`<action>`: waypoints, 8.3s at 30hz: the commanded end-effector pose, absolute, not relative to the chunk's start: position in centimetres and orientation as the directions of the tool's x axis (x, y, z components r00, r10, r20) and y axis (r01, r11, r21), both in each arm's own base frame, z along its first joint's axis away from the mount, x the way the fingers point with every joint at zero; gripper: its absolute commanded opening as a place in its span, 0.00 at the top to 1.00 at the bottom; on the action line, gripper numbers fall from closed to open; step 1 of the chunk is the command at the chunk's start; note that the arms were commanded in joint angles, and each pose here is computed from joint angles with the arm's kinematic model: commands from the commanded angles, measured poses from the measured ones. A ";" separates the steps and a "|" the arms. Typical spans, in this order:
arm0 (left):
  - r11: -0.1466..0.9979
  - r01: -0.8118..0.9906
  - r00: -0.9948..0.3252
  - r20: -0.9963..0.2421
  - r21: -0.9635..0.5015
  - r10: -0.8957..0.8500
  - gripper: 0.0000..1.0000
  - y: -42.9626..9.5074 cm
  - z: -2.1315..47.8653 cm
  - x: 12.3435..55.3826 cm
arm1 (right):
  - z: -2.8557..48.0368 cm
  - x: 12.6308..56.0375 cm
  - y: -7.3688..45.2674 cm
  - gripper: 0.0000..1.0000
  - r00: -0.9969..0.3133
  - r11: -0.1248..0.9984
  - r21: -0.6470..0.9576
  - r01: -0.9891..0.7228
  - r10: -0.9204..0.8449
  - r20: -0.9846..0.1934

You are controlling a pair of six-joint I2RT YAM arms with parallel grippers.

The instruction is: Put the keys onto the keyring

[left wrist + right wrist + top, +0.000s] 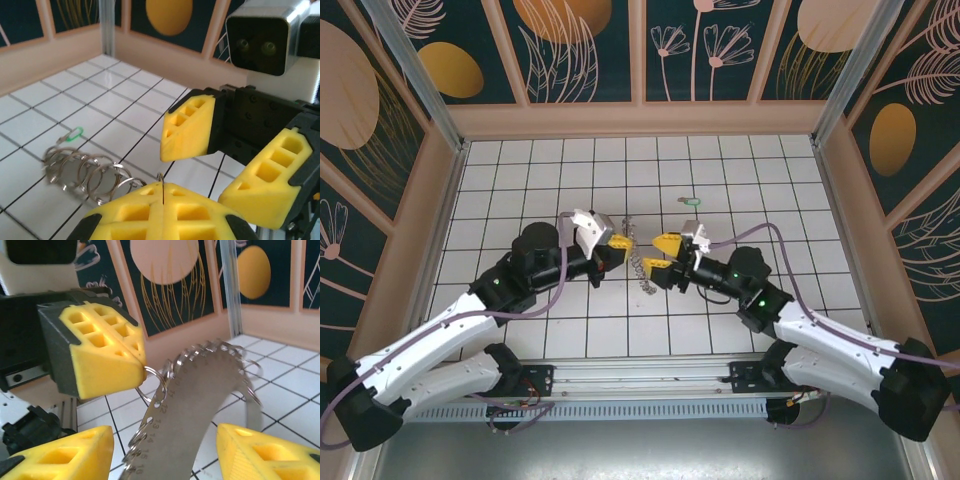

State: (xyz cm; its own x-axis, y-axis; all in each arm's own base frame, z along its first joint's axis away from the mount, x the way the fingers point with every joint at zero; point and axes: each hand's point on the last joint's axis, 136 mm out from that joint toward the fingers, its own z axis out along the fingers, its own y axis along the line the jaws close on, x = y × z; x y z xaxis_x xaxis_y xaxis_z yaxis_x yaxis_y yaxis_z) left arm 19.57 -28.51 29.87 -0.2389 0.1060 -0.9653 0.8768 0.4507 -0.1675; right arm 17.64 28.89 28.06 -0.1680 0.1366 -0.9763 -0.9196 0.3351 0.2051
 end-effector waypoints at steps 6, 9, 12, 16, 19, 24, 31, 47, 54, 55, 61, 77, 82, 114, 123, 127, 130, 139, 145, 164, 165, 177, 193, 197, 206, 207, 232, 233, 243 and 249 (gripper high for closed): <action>0.297 0.947 -0.114 -0.992 -0.125 -0.052 1.00 -28.7 34.9 16.5 | 31.5 13.7 27.5 0.44 -0.041 0.207 0.093 -0.974 0.243 -0.969; 0.266 0.958 -0.093 -0.994 -0.107 -0.065 1.00 -28.7 35.4 15.9 | 32.4 12.8 27.3 0.44 -0.014 0.171 0.060 -0.983 0.258 -0.966; 0.248 0.965 -0.073 -0.995 -0.089 -0.072 1.00 -28.7 35.7 15.5 | 33.2 11.8 27.2 0.44 0.009 0.131 0.028 -0.991 0.272 -0.962; 0.217 0.973 -0.057 -0.994 -0.075 -0.089 1.00 -28.7 36.2 14.9 | 34.3 11.2 27.1 0.45 0.029 0.106 0.002 -0.994 0.287 -0.958; 0.202 0.977 -0.047 -0.993 -0.068 -0.108 1.00 -28.6 36.7 14.5 | 34.9 11.1 26.9 0.47 0.040 0.104 -0.008 -0.995 0.305 -0.951; 0.156 0.986 -0.048 -0.992 -0.066 -0.114 1.00 -28.6 37.1 13.6 | 35.5 10.8 26.8 0.59 0.036 0.090 -0.006 -0.996 0.332 -0.943; 0.103 0.992 -0.065 -0.994 -0.074 -0.092 1.00 -29.0 36.7 12.9 | 36.0 10.6 27.1 0.64 0.030 0.055 -0.012 -0.998 0.340 -0.940; 0.056 0.994 -0.096 -0.994 -0.099 -0.059 1.00 -29.8 35.8 12.8 | 35.5 10.8 28.2 0.74 0.007 0.017 -0.001 -1.000 0.325 -0.946; 0.055 0.993 -0.101 -0.993 -0.104 -0.057 1.00 -29.8 35.6 12.8 | 35.1 10.8 28.8 0.75 -0.004 0.000 0.004 -1.000 0.308 -0.952; 0.055 0.993 -0.101 -0.993 -0.104 -0.057 1.00 -29.8 35.6 12.8 | 35.1 10.7 28.9 0.75 -0.005 -0.004 0.004 -1.000 0.307 -0.952; 0.049 0.993 -0.108 -0.993 -0.111 -0.052 1.00 -29.9 35.4 12.7 | 35.0 10.7 29.2 0.77 -0.009 -0.014 0.005 -1.000 0.301 -0.954; 0.028 0.992 -0.122 -0.992 -0.123 -0.032 1.00 -30.1 35.0 12.5 | 35.0 10.7 29.0 1.00 0.005 0.007 -0.003 -1.000 0.304 -0.953; 0.139 0.981 -0.140 -0.989 -0.132 0.049 0.83 -29.8 33.8 14.1 | 34.4 12.8 29.1 1.00 0.002 0.132 0.030 -0.991 0.232 -0.973; 0.188 0.982 -0.092 -0.881 -0.004 0.464 0.65 -29.3 30.8 16.0 | 30.2 14.7 30.6 1.00 0.007 0.256 -0.091 -0.963 -0.311 -0.950; 0.171 0.985 -0.114 -0.860 -0.031 0.498 0.62 -29.8 29.2 15.6 | 29.1 14.8 31.1 1.00 -0.021 0.223 -0.077 -0.972 -0.407 -0.913; 0.181 0.983 -0.122 -0.841 -0.029 0.527 0.68 -30.1 28.5 15.9 | 29.8 14.5 31.1 1.00 -0.008 0.211 -0.081 -0.974 -0.389 -0.921; 0.184 0.982 -0.127 -0.836 -0.032 0.533 0.69 -30.1 28.2 16.0 | 29.6 14.5 31.0 1.00 -0.006 0.212 -0.085 -0.974 -0.395 -0.919; 0.196 0.980 -0.133 -0.824 -0.028 0.551 0.68 -30.2 27.6 16.4 | 29.2 13.9 30.8 1.00 -0.002 0.184 -0.080 -0.980 -0.409 -0.913; 0.214 0.977 -0.129 -0.812 -0.005 0.570 0.71 -30.0 27.2 16.8 | 28.9 13.6 30.6 1.00 0.002 0.170 -0.082 -0.982 -0.425 -0.905; 0.180 0.983 -0.139 -0.787 -0.036 0.601 0.71 -30.9 25.6 16.0 | 29.8 12.8 30.4 1.00 0.037 0.134 -0.098 -0.986 -0.396 -0.917; 0.180 0.983 -0.140 -0.786 -0.037 0.602 0.74 -31.0 25.5 16.1 | 29.9 12.7 30.4 1.00 0.041 0.132 -0.101 -0.986 -0.393 -0.919; 0.165 0.986 -0.125 -0.808 -0.035 0.576 1.00 -31.2 26.0 15.8 | 30.3 12.6 30.1 1.00 0.054 0.136 -0.112 -0.984 -0.374 -0.926; 0.286 0.958 -0.092 -0.923 0.021 0.373 1.00 -30.6 28.8 16.9 | 31.2 12.1 29.8 1.00 0.084 0.142 -0.130 -0.981 -0.290 -0.953; 0.299 0.954 -0.090 -0.937 0.016 0.338 1.00 -30.4 29.1 16.9 | 31.6 11.8 29.8 0.84 0.099 0.130 -0.136 -0.982 -0.253 -0.962; 0.283 0.959 -0.063 -0.966 0.011 0.251 1.00 -30.2 30.4 16.1 | 32.5 11.1 29.0 0.63 0.121 0.138 -0.148 -0.979 -0.186 -0.975; 0.282 0.959 -0.060 -0.969 0.010 0.239 1.00 -30.2 30.6 16.0 | 32.6 11.0 28.8 0.62 0.123 0.139 -0.148 -0.979 -0.178 -0.976; 0.247 0.969 -0.006 -1.000 -0.003 0.009 1.00 -29.3 33.3 14.3 | 34.0 9.3 26.9 0.62 0.121 0.151 -0.124 -0.981 -0.032 -0.992; 0.247 0.969 -0.004 -1.000 -0.001 0.009 1.00 -29.3 33.3 14.3 | 34.1 9.3 26.8 0.62 0.121 0.155 -0.123 -0.980 -0.026 -0.992; 0.253 0.967 0.009 -1.000 0.012 0.015 1.00 -29.2 33.1 14.4 | 33.2 9.6 25.8 0.64 0.072 0.206 -0.061 -0.977 0.046 -0.996; 0.238 0.971 0.028 -0.999 0.023 -0.018 1.00 -29.0 33.6 13.9 | 32.1 10.1 26.0 0.63 0.073 0.226 -0.064 -0.972 0.031 -0.997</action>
